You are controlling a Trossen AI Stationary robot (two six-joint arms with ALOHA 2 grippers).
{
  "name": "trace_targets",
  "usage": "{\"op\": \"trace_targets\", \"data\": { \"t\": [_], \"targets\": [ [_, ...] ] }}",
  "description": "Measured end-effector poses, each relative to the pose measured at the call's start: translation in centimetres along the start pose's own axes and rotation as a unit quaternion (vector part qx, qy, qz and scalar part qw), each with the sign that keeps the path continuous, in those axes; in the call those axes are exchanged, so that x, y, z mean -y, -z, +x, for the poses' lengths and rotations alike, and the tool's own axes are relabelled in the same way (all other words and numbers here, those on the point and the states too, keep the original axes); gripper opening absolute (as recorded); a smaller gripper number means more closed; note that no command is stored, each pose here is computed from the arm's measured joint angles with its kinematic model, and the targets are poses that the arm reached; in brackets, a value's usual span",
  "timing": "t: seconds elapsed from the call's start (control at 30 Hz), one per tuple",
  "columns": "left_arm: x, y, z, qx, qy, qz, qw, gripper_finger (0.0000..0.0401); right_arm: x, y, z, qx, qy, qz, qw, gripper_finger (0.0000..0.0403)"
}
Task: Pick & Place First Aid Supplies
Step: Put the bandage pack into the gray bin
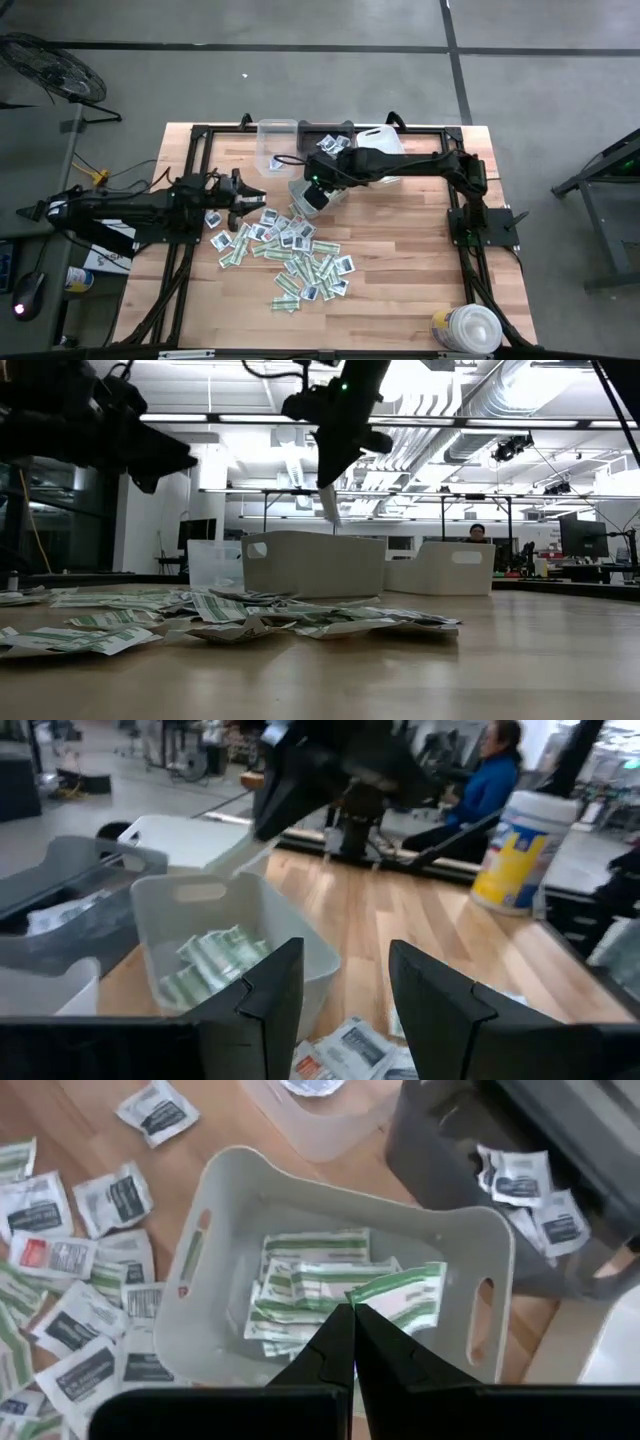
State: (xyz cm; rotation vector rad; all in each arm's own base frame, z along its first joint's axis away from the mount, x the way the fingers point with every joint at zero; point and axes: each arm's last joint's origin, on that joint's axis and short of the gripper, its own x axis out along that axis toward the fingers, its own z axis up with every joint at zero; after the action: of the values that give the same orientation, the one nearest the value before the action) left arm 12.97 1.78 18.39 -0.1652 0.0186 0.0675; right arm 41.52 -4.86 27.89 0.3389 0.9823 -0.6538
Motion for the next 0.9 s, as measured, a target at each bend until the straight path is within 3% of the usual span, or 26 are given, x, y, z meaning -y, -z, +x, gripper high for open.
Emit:
{"op": "trace_targets", "data": {
  "t": [0.2, 0.5, 0.9],
  "targets": [
    [1.4, 0.1, -0.1, 0.0, 0.04, 0.014, 0.999, 0.0149, -0.4, 0.4, 2.1, -0.027, -0.003, 0.015, 1.0, 0.0],
    [2.5, 0.8, -0.2, -0.025, 0.047, 0.026, 0.998, 0.0149, -0.9, 1.0, 4.4, -0.044, 0.018, 0.025, 0.999, 0.0],
    [2.5, 0.8, -0.2, -0.025, 0.048, 0.031, 0.998, 0.0149, -0.9, 1.2, 4.8, -0.057, 0.02, 0.021, 0.998, 0.0006]
  ]
}}
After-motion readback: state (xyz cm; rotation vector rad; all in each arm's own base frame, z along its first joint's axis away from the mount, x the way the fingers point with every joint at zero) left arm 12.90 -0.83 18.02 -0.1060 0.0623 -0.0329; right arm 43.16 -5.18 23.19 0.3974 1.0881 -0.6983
